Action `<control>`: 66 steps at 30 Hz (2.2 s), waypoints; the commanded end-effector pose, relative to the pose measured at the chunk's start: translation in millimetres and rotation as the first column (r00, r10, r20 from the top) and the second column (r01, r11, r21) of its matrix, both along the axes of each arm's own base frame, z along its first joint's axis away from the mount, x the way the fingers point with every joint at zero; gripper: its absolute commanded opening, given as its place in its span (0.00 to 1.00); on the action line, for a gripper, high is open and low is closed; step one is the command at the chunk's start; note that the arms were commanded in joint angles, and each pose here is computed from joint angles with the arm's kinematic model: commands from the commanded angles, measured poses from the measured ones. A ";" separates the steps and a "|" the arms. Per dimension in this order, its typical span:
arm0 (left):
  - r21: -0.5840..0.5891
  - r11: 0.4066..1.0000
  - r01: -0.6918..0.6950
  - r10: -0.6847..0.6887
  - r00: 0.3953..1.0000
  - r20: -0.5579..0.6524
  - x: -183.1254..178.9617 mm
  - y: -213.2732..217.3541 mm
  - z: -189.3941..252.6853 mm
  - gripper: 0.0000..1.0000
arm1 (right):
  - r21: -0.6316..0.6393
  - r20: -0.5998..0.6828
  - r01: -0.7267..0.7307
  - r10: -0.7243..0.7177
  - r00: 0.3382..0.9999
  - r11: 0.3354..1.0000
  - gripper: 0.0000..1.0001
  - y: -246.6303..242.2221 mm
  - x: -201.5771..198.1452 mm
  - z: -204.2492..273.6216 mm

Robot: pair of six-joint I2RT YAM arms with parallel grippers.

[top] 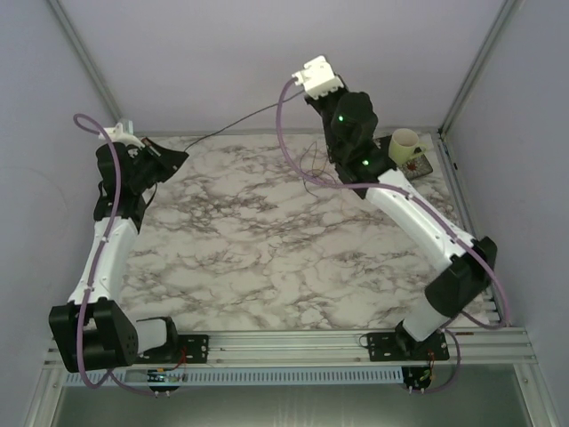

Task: Zip-tie the wires
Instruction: Straighten the cable at the center of the board.

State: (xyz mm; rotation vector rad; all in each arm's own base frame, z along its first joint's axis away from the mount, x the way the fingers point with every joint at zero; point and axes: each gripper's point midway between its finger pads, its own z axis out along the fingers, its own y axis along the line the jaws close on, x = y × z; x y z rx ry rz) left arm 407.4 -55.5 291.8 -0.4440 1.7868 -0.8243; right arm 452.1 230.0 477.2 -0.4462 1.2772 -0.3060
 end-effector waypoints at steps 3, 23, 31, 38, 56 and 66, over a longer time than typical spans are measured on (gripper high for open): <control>0.049 0.997 0.063 -0.062 0.998 -0.008 -22.5 -4.7 1.9 0.00 | 0.020 -0.105 0.151 -0.148 0.983 0.988 0.00 -61.2 -53.4 -24.2; 0.049 0.995 0.091 -0.076 0.964 -0.254 -110.4 -20.8 -84.4 0.00 | -0.180 -0.669 0.050 -0.159 0.726 0.982 0.00 -32.6 -160.2 -231.0; 0.061 0.995 0.085 -0.064 0.957 -0.284 -114.1 -18.4 -94.4 0.00 | -0.227 -0.681 0.129 -0.252 0.687 0.965 0.00 -51.9 -171.3 -248.1; 0.035 0.993 0.113 -0.101 0.963 -0.249 -108.9 -26.4 -76.7 0.00 | -0.151 -0.649 0.220 -0.265 0.713 0.964 0.00 -78.4 -182.5 -226.0; 0.337 0.940 -0.047 0.195 0.885 -0.423 -120.3 35.7 -128.8 0.00 | -0.117 -0.839 -0.086 -0.052 0.542 0.989 0.08 2.5 -185.6 -343.7; 0.489 0.864 -0.124 0.375 0.806 -0.459 -133.9 76.9 -151.9 0.00 | -0.147 -0.899 -0.201 -0.046 0.435 0.968 0.13 33.1 -187.5 -394.6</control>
